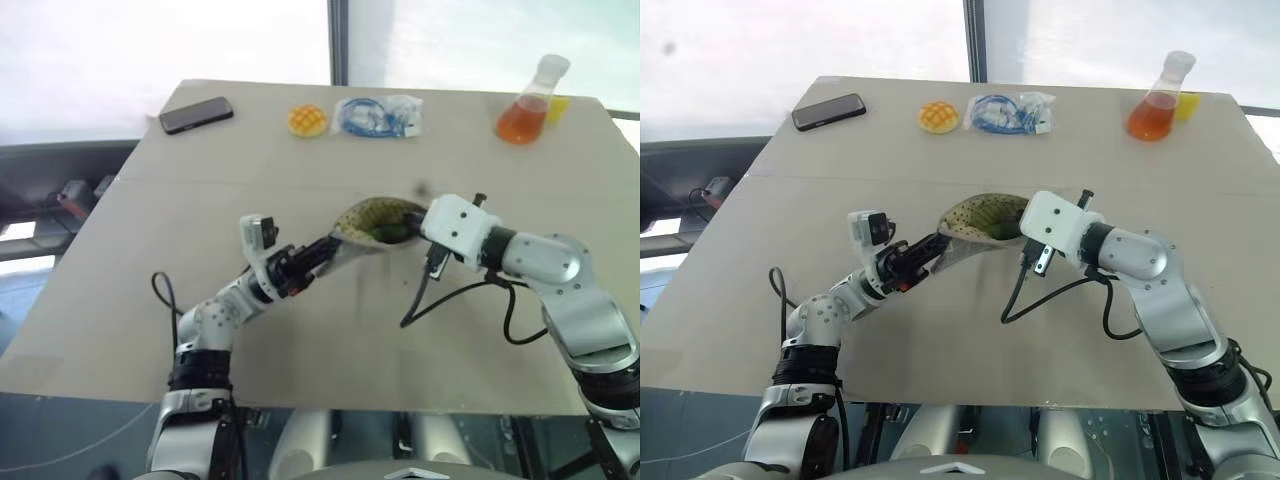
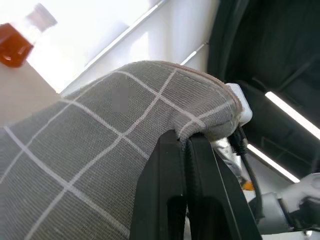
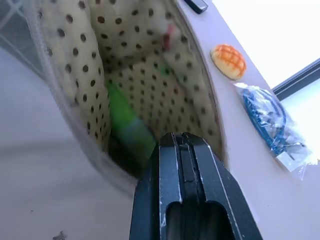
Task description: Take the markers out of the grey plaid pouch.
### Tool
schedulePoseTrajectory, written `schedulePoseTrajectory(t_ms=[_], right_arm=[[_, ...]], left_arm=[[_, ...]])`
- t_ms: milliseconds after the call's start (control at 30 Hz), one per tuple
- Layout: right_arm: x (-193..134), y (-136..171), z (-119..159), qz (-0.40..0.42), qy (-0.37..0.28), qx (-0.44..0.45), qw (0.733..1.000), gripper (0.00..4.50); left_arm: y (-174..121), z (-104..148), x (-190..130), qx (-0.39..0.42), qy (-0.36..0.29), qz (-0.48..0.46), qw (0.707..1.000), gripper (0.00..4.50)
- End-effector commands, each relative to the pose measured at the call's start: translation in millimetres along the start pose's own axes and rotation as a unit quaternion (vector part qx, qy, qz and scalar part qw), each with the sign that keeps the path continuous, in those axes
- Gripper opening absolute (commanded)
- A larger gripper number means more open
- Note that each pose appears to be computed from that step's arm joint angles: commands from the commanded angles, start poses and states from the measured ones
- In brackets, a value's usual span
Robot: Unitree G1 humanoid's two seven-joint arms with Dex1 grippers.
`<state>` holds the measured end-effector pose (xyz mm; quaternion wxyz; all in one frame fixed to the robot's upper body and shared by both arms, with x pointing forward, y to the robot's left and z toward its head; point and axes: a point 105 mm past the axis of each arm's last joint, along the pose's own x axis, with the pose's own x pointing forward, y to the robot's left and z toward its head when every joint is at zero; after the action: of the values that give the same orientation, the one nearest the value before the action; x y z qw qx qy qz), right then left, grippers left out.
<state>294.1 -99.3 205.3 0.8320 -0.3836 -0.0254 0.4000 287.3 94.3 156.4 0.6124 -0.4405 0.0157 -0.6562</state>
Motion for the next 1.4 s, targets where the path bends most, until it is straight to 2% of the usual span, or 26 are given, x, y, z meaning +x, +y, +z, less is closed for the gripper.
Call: schedulePoseTrajectory(t_ms=[33, 167, 300, 400, 500, 600, 667, 767, 833, 867, 1033, 1200, 1233, 1267, 1333, 1367, 1400], right_arm=[[-21.9, 7.7, 14.5, 0.061, 0.023, -0.019, 0.998, 0.02], [-2.6, 28.4, -16.3, 0.108, 0.085, -0.044, 0.990, 0.02], [23.7, 40.8, -40.1, 0.132, 0.110, -0.051, 0.984, 0.02], [34.8, 48.3, -48.3, 0.149, 0.113, -0.047, 0.981, 0.02], [44.1, 40.9, -51.6, 0.120, 0.117, -0.049, 0.985, 0.78], [45.9, 40.4, -51.6, 0.117, 0.116, -0.049, 0.985, 0.78], [45.5, 41.6, -51.2, 0.119, 0.115, -0.046, 0.985, 0.78], [44.5, 43.1, -50.1, 0.121, 0.113, -0.041, 0.985, 0.78], [43.8, 44.1, -49.5, 0.123, 0.111, -0.038, 0.985, 0.80], [43.7, 44.9, -49.1, 0.124, 0.110, -0.036, 0.986, 0.80], [46.4, 46.8, -48.3, 0.124, 0.105, -0.024, 0.986, 0.80], [49.4, 44.4, -46.2, 0.118, 0.102, -0.015, 0.988, 0.80], [49.5, 43.7, -45.6, 0.116, 0.101, -0.014, 0.988, 0.80], [49.3, 42.8, -44.7, 0.114, 0.100, -0.011, 0.988, 0.80], [48.9, 42.3, -44.1, 0.111, 0.099, -0.006, 0.989, 0.80], [48.5, 42.5, -44.3, 0.110, 0.100, -0.004, 0.989, 0.80], [47.4, 42.9, -44.7, 0.110, 0.101, -0.002, 0.989, 0.80]], left_arm=[[-5.7, 1.8, 6.4, 0.014, 0.029, -0.016, 0.999, 0.00], [24.4, -9.9, -9.5, 0.119, 0.067, 0.076, 0.988, 0.00], [36.6, -21.4, -14.7, 0.193, 0.113, 0.120, 0.967, 0.00], [37.4, -22.6, -16.9, 0.255, 0.135, 0.139, 0.947, 0.00], [37.7, -21.4, -24.2, 0.334, 0.180, 0.177, 0.908, 0.00], [39.4, -18.8, -32.4, 0.409, 0.245, 0.196, 0.857, 0.00], [36.2, -15.0, -33.5, 0.443, 0.269, 0.185, 0.835, 0.00], [33.8, -10.0, -32.4, 0.451, 0.274, 0.177, 0.830, 0.00], [33.6, -1.7, -28.2, 0.471, 0.272, 0.182, 0.819, 0.62], [33.4, 0.8, -26.5, 0.484, 0.272, 0.184, 0.811, 0.79], [33.1, 0.9, -21.1, 0.544, 0.288, 0.175, 0.769, 3.01], [34.1, 2.4, -11.9, 0.612, 0.299, 0.171, 0.711, 3.01], [34.4, 1.2, -11.5, 0.618, 0.303, 0.168, 0.706, 2.38], [34.0, 0.1, -10.9, 0.629, 0.309, 0.162, 0.695, 2.14], [32.9, 1.2, -9.6, 0.649, 0.309, 0.155, 0.677, 1.13], [32.2, 2.5, -8.6, 0.659, 0.308, 0.152, 0.669, 0.96], [31.4, 4.9, -7.4, 0.666, 0.304, 0.150, 0.665, 0.22]])
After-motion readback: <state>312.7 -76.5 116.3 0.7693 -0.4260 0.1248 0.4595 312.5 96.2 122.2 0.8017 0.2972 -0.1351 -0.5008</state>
